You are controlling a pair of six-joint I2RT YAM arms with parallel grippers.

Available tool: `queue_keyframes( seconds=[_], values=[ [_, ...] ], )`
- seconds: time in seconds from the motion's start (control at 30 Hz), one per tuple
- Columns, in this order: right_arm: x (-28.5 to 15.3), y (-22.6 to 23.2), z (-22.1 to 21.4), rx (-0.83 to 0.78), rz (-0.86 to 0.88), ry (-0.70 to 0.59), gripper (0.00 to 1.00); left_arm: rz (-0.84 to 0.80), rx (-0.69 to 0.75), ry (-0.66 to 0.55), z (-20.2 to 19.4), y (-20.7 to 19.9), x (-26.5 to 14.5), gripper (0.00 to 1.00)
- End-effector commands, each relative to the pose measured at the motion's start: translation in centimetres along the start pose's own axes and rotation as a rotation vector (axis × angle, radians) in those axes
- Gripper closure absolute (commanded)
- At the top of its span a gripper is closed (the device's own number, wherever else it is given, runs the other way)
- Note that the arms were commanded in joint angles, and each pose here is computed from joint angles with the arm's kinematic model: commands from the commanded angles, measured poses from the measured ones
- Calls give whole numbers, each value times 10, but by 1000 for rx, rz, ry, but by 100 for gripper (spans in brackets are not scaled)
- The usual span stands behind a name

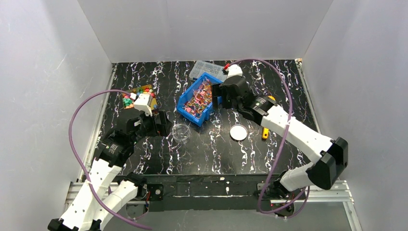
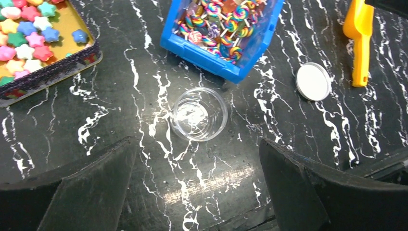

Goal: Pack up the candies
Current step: Move the storage box to the center of the board.

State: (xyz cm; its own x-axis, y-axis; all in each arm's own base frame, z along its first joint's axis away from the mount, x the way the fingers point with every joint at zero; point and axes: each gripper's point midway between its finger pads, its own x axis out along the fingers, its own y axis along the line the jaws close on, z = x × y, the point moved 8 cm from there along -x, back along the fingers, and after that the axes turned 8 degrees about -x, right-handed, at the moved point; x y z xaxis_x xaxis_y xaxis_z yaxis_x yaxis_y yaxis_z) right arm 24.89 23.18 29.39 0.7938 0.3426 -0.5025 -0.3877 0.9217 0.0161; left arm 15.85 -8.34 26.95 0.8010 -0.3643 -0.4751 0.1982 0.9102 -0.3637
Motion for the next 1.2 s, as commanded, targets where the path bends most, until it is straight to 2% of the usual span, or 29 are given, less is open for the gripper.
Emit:
queue_keyframes(
  seconds=[0.0, 0.43, 0.47, 0.87, 1.0, 1.17],
  values=[
    [8, 7, 13, 3, -65, 17, 0, 90, 4, -33, 7, 7, -7, 0],
    [60, 25, 12, 92, -185, 95, 0, 122, 4, -65, 7, 11, -13, 1],
    [64, 27, 12, 99, -196, 105, 4, 123, 3, -67, 7, 11, -13, 1],
    [106, 33, 1, 208, -369, 164, 20, 88, -7, -57, 6, 7, -14, 1],
    [118, 29, -8, 261, -400, 190, 31, 73, -8, -47, 6, 6, -13, 1],
    [133, 24, -18, 308, -406, 223, 35, 56, -9, -38, 5, 4, -12, 1]
  ],
)
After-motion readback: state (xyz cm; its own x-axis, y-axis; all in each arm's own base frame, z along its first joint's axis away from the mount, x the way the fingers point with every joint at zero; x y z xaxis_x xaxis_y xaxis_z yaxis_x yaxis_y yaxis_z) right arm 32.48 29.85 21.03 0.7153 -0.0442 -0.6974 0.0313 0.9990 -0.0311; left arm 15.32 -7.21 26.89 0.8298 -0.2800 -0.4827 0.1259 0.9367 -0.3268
